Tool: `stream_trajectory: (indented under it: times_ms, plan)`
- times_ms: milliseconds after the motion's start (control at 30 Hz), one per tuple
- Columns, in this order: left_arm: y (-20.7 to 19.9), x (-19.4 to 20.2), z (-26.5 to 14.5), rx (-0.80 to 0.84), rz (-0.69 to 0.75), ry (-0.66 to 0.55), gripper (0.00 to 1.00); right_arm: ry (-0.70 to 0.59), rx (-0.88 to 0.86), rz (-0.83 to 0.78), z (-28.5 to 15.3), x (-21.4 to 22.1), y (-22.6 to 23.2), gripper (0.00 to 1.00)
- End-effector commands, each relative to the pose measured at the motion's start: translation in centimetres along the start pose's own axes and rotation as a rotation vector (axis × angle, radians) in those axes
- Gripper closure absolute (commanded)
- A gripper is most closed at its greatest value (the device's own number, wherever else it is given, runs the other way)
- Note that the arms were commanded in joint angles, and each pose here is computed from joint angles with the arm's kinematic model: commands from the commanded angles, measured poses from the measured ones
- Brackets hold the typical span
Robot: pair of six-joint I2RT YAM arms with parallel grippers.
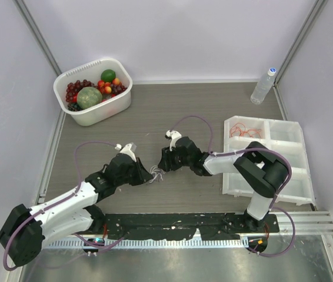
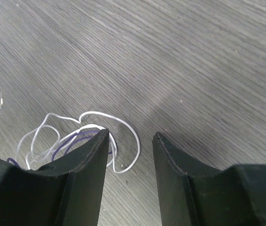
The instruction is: Untangle the cables
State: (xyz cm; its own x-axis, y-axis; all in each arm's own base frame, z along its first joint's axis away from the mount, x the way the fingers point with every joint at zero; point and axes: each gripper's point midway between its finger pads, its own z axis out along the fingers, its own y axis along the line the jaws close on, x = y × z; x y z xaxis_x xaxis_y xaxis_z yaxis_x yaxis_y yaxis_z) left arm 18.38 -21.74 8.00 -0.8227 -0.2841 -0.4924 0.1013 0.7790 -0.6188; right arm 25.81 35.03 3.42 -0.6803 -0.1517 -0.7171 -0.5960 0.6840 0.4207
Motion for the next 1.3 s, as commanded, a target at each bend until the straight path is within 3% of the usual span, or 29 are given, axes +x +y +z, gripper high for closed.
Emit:
stream_trajectory:
  times_ms: [0,233,500,800,1033,1133,1267]
  plan:
    - [-0.5,-0.1,0.4,0.042,-0.003,-0.007,0.89,-0.005,-0.049,-0.020,0.4,0.2,0.7,0.52]
    - [0.0,0.3,0.5,0.029,-0.004,-0.004,0.86,-0.006,-0.086,-0.008,0.4,0.8,1.7,0.51]
    - [0.1,-0.2,-0.1,0.031,0.005,-0.036,1.00,-0.060,-0.069,-0.002,-1.8,0.2,1.7,0.48]
    - [-0.3,0.0,-0.4,0.052,-0.003,-0.028,1.00,-0.021,-0.129,-0.024,-1.0,1.4,3.9,0.47]
    - [-0.9,-0.5,-0.8,0.066,-0.003,-0.041,1.00,0.018,-0.021,-0.087,0.3,2.4,3.2,0.46]
    - [-1.1,-0.7,-0.9,0.068,-0.001,-0.041,1.00,0.014,0.125,-0.107,0.8,2.0,1.3,0.47]
    - [-1.5,-1.1,-1.4,0.074,0.007,-0.050,1.00,0.044,0.243,-0.112,1.0,2.9,-0.8,0.63]
